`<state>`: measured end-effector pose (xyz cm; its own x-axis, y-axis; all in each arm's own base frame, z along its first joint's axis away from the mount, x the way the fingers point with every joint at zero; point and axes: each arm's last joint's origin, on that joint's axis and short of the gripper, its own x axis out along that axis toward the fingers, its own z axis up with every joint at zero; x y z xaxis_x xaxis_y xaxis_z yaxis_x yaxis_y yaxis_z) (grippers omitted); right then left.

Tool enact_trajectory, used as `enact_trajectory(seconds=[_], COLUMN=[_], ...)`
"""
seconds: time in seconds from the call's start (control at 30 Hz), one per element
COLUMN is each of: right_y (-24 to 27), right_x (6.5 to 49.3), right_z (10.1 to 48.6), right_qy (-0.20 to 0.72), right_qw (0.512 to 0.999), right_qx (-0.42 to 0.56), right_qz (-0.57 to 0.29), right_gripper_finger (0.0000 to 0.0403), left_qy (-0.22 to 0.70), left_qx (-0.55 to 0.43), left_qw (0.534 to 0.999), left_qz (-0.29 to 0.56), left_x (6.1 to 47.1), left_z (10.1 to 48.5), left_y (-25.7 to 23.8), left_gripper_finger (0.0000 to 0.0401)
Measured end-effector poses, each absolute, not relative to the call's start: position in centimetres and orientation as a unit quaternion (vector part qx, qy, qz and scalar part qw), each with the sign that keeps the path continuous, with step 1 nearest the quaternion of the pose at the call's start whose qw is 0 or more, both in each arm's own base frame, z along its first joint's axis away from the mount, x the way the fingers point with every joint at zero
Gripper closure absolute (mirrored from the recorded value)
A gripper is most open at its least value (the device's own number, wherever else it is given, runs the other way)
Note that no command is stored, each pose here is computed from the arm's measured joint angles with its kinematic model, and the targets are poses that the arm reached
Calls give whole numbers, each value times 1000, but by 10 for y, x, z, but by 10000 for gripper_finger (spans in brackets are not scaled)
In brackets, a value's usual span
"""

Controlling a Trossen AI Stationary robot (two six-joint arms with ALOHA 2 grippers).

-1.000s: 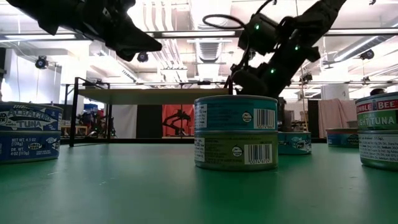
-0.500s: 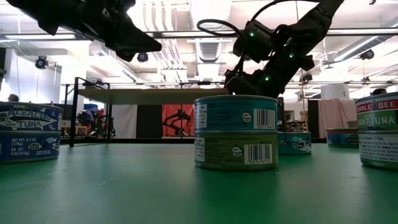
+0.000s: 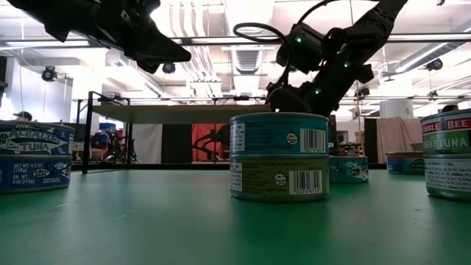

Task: Stack canned seafood by type on shelf
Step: Put the top right blue tuna can on the shelf

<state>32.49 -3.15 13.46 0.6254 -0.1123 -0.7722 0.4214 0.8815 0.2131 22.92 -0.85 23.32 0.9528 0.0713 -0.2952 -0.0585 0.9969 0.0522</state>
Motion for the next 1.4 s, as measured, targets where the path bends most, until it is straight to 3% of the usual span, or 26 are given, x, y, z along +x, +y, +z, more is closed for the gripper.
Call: enact_trajectory(seconds=[0.17,0.4,0.47,1.07,1.4], right_y=[-30,-31,-31,-18,-1], right_x=[326,326,326,324,328], right_z=[134,133,134,146,166], right_qy=[410,408,408,395,355], right_qw=[879,879,879,893,917], right_qx=[201,203,201,186,128], right_qz=[-135,-141,-141,-114,-128], right_gripper_finger=[179,352,381,395,395], left_qy=[149,148,148,148,148], left_qx=[21,21,21,21,21], left_qw=[988,988,988,988,988], left_qz=[33,33,33,33,33], left_x=[229,229,229,229,229], left_z=[233,234,234,234,234], left_y=[-9,-9,-9,-9,-9], left_gripper_finger=[401,401,401,401,401])
